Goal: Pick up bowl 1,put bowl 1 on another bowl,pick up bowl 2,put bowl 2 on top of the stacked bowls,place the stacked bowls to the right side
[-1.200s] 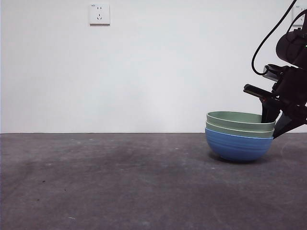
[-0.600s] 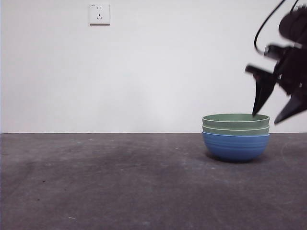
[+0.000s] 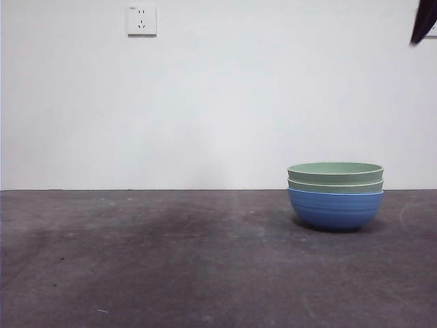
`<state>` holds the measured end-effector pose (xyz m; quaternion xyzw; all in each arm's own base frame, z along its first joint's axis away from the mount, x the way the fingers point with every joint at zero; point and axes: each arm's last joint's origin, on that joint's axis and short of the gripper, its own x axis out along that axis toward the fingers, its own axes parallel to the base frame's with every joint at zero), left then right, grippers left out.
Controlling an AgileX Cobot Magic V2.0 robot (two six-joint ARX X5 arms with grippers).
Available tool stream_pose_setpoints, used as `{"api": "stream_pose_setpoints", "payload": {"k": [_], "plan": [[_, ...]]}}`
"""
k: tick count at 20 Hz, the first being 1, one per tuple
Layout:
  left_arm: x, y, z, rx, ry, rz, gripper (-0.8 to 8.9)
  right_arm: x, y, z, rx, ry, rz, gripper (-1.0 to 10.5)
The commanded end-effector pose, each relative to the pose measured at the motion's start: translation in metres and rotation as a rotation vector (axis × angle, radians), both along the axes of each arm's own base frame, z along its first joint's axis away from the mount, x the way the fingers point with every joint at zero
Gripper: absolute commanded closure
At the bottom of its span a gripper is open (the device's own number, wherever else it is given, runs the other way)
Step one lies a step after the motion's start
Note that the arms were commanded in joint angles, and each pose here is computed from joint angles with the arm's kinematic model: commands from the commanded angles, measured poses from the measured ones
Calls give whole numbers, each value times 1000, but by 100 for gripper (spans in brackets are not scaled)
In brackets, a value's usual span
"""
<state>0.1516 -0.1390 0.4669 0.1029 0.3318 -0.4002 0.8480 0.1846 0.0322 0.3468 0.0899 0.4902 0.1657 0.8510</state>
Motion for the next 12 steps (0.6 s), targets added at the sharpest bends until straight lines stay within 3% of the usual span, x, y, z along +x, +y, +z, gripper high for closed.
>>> {"api": "stream_pose_setpoints", "payload": {"k": [1,2,3,4,5,6,12], "plan": [[0,1,-3,26,12,-11,436,-24,3,7,-8,-16,48,698],[-1,1,-3,33,21,-10,439,-34,4,10,-8,-15,62,703],[-2,2,-4,41,29,-11,476,-43,4,11,-10,-10,81,776],[-2,2,-5,46,35,-11,580,-50,5,12,-16,-6,101,871],[-2,2,-5,50,36,-14,743,-56,5,12,-24,1,122,963],[-2,2,-5,53,34,-17,823,-58,5,13,-29,4,135,962],[-3,3,-6,67,35,-27,821,-63,5,12,-34,15,148,957]]}}
